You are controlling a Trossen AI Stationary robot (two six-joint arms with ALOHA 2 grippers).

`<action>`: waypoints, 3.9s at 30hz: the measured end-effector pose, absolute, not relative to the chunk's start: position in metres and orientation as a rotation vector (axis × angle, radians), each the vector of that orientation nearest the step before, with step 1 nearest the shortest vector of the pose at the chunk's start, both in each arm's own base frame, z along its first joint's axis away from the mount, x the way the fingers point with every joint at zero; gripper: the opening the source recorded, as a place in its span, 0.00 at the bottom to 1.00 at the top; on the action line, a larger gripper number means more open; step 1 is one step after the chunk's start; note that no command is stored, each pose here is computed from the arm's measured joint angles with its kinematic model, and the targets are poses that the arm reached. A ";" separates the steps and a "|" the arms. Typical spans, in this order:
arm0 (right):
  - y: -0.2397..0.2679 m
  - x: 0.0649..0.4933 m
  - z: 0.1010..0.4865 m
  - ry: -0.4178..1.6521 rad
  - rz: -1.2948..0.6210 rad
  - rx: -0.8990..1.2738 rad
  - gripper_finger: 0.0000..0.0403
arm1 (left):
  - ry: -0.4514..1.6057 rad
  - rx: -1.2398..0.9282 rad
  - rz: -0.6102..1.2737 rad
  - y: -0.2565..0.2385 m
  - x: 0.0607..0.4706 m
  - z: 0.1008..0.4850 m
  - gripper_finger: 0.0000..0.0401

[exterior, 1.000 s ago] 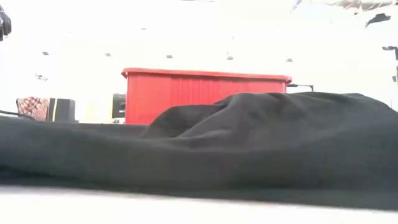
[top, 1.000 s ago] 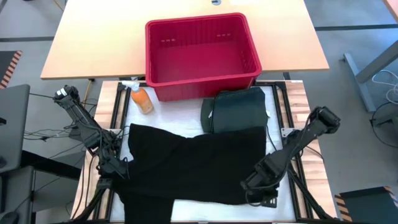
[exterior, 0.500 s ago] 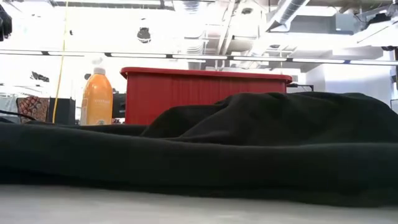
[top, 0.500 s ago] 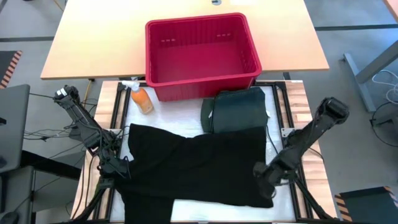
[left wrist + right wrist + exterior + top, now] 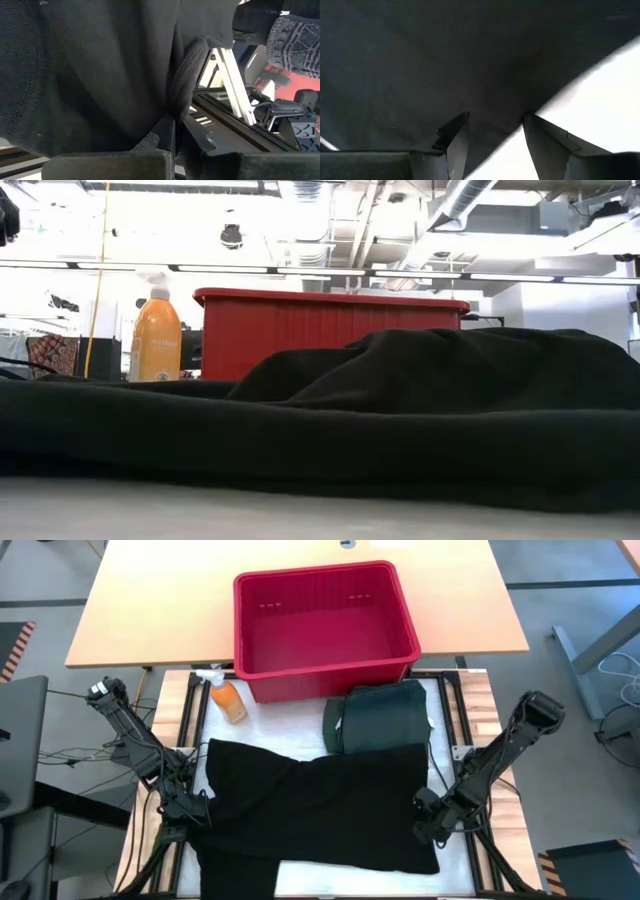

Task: Fold Laundry from Bin
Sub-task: Fold the black shirt from the red laundry bin

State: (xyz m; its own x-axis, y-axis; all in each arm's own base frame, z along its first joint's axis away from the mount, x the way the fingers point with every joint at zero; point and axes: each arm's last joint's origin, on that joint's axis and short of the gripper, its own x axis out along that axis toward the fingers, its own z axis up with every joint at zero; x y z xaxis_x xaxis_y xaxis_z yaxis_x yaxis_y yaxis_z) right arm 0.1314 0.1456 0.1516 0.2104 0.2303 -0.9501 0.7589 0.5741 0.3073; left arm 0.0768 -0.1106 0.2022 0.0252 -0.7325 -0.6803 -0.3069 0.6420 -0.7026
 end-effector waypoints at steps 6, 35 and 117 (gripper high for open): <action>0.156 0.141 0.131 1.406 -0.498 0.932 0.52 | 1.538 -0.884 -0.392 -0.110 0.078 0.202 0.00; 0.078 0.114 0.335 0.896 -0.155 0.820 0.05 | 0.631 -0.809 -0.414 -0.058 0.058 0.328 0.00; 0.130 0.091 0.487 0.146 0.298 0.485 0.05 | -0.017 -0.101 -0.820 -0.156 0.103 0.529 0.00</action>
